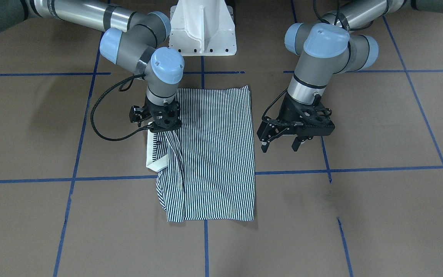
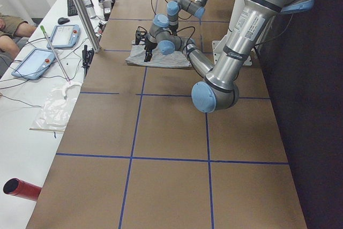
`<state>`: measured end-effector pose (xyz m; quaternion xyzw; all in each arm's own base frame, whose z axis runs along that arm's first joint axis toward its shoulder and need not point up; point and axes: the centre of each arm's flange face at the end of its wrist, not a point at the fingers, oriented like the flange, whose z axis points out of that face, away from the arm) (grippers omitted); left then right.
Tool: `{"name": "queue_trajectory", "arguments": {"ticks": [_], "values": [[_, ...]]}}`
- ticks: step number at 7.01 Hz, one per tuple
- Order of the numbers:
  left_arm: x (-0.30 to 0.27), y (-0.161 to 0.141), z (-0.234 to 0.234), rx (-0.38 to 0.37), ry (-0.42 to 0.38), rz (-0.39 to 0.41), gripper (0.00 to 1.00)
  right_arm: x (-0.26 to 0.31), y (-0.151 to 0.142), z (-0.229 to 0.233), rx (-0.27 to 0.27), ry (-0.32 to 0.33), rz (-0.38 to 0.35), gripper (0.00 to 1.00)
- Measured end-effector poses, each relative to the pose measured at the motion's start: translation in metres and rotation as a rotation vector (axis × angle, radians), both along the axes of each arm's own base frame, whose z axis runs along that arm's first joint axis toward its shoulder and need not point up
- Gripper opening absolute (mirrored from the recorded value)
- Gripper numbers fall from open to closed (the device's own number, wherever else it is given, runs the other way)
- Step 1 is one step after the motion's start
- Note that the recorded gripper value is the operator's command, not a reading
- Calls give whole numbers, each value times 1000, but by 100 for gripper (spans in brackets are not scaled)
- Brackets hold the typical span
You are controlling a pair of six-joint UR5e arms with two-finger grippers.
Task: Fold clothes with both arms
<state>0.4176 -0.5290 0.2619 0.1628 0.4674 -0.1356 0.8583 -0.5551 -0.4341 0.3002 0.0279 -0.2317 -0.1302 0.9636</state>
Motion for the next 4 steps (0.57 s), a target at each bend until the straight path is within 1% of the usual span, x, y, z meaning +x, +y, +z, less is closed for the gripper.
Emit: {"name": "queue_trajectory", "arguments": {"ticks": [2,3,4], "values": [[3,3,-2,2,5,4,100,48,3,35,19,12,-15,100],[3,4,-2,2,6,5,100,65,2,46,34,17,-28,100],[3,4,-3,2,6,6,100,72,-1,47,46,16,-31,100]]}}
